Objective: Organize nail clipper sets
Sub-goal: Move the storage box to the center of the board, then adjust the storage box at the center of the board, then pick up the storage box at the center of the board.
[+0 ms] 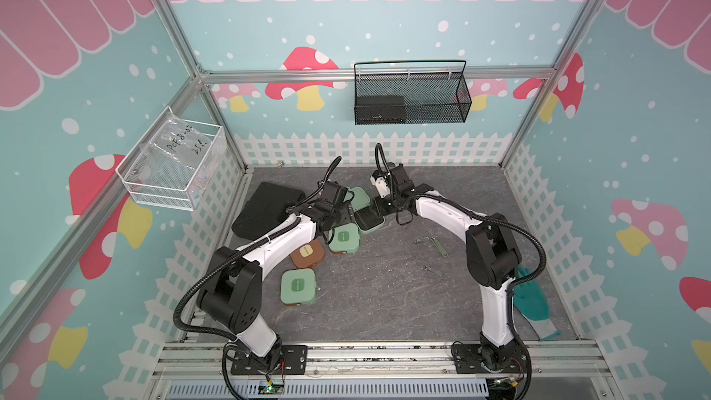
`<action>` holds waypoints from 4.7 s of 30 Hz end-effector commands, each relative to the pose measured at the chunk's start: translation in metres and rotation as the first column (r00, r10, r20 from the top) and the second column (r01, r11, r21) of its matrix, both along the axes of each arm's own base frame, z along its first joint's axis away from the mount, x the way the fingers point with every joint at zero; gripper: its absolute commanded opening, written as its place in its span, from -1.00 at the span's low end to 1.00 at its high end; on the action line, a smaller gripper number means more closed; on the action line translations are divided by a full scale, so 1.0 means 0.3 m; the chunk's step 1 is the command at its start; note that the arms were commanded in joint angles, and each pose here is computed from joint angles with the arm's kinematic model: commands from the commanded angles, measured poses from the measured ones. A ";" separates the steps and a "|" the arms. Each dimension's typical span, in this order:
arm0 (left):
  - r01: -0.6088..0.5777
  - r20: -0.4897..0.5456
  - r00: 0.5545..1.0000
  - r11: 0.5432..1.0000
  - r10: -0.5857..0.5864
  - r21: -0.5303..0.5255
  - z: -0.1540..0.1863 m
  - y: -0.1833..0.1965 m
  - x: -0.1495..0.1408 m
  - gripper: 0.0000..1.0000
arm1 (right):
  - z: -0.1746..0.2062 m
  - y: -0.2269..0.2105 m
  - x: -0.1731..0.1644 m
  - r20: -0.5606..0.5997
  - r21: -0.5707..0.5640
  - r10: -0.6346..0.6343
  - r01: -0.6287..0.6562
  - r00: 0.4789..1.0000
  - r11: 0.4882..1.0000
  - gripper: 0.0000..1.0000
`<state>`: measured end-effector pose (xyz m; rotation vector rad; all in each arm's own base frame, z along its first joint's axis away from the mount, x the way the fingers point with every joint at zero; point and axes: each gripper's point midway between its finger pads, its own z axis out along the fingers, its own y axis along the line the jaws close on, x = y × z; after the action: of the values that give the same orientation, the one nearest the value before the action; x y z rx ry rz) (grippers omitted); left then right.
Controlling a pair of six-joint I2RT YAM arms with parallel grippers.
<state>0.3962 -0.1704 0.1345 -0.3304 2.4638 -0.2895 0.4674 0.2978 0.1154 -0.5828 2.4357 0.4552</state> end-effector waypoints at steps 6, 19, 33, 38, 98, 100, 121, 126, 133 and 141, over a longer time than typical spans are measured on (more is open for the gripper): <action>-0.003 -0.098 0.995 1.000 0.002 -0.012 -0.061 0.030 -0.119 0.61 | -0.113 -0.029 0.021 -0.079 -0.087 0.061 -0.068 0.995 0.994 -0.29; -0.012 -0.193 0.981 0.994 0.033 0.109 -0.210 0.044 -0.063 0.56 | -0.097 0.152 -0.322 -0.190 0.261 0.191 -0.138 0.963 0.955 -0.15; 0.010 -0.303 0.952 0.981 0.050 0.194 -0.373 0.064 -0.051 0.55 | -0.189 0.251 -0.307 -0.242 0.315 0.180 -0.098 0.953 0.944 -0.29; 0.019 -0.335 0.941 0.981 0.047 0.191 -0.410 0.061 -0.066 0.54 | -0.236 0.258 -0.315 -0.275 0.309 0.172 -0.082 0.946 0.947 -0.34; 0.115 -0.402 0.911 0.993 -0.091 0.034 -0.554 -0.086 -0.112 0.28 | -0.480 0.228 -0.404 -0.397 0.361 0.246 -0.096 0.884 0.928 -0.26; 0.110 -0.393 0.916 0.993 -0.083 0.048 -0.539 -0.077 -0.098 0.28 | -0.424 0.199 -0.380 -0.355 0.352 0.221 -0.090 0.908 0.932 -0.19; 0.018 -0.225 0.974 0.996 0.004 0.093 -0.286 0.007 0.020 0.43 | 0.015 -0.090 -0.062 -0.006 0.017 0.043 -0.043 0.999 0.999 -0.04; -0.001 -0.155 0.988 0.997 0.014 0.082 -0.165 0.025 0.019 0.48 | -0.038 -0.133 0.088 0.018 -0.108 0.043 -0.041 0.999 0.993 -0.19; -0.006 -0.102 0.995 0.999 0.011 0.048 -0.040 0.036 -0.012 0.51 | -0.157 -0.127 0.152 -0.022 -0.136 0.048 -0.050 0.999 0.989 -0.29; -0.011 -0.069 0.998 1.000 0.013 0.022 0.017 0.050 -0.046 0.52 | -0.290 -0.157 0.149 -0.077 -0.180 -0.002 -0.012 0.997 0.984 -0.43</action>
<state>0.3906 -0.1630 0.1416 -0.3407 2.5140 -0.2784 0.5098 0.2560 0.0368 -0.6593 2.5505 0.3076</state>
